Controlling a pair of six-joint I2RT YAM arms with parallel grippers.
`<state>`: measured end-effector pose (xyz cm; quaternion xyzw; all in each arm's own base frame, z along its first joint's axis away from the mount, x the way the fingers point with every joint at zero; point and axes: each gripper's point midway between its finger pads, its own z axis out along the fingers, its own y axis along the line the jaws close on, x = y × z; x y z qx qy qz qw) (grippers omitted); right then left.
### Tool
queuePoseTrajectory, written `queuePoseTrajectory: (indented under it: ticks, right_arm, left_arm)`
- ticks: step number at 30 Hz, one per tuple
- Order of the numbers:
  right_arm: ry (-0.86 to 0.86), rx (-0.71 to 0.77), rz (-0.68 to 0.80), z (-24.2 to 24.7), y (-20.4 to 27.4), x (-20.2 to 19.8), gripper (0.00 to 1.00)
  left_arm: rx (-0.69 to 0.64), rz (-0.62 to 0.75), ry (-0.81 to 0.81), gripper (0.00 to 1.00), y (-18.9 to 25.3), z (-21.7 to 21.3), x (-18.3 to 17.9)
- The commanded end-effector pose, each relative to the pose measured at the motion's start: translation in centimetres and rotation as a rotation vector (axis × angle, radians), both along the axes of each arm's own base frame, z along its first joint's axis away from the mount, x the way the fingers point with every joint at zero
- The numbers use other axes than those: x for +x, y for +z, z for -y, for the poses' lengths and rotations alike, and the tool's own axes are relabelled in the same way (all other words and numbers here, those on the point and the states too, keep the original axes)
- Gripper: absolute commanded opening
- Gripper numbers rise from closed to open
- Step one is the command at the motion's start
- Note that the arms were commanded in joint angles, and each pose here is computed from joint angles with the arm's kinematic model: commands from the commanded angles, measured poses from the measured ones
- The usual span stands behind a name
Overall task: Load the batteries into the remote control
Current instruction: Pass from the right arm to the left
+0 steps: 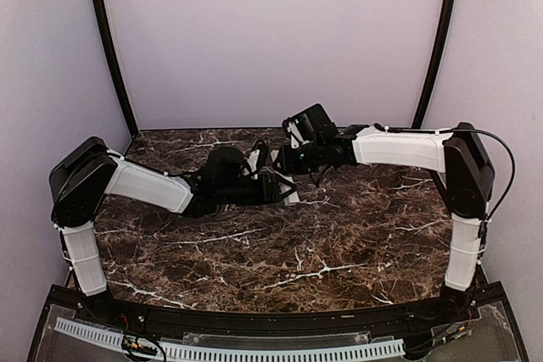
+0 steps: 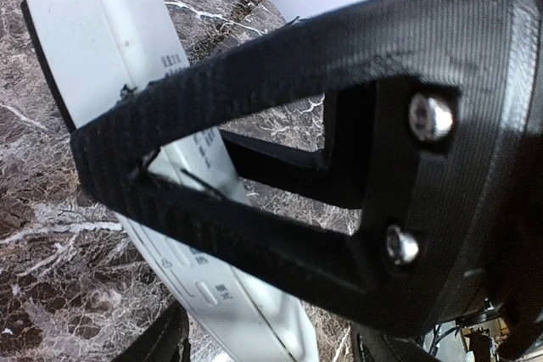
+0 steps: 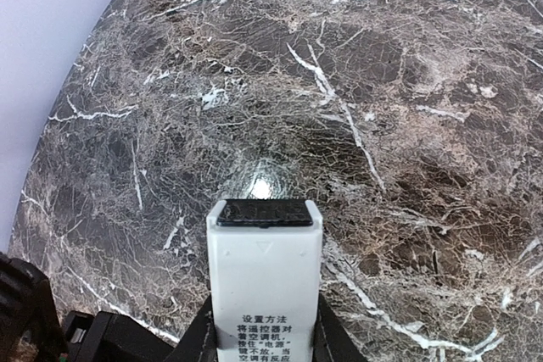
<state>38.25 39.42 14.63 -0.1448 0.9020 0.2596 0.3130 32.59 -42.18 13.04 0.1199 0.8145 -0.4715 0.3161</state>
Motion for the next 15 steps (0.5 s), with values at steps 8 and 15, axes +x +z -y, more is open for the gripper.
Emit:
queuePoseTrajectory:
  ticks: [8,15]
  right_arm:
    - [0.028,0.077,0.06,-1.9,3.4,-0.4,0.0]
    - [0.034,0.078,0.059,-2.4,3.3,-0.6,0.0]
  left_arm:
    - [0.028,-0.033,0.043,0.56,-0.7,-0.2,0.8]
    - [0.042,-0.037,0.047,0.44,-1.0,-0.4,1.0]
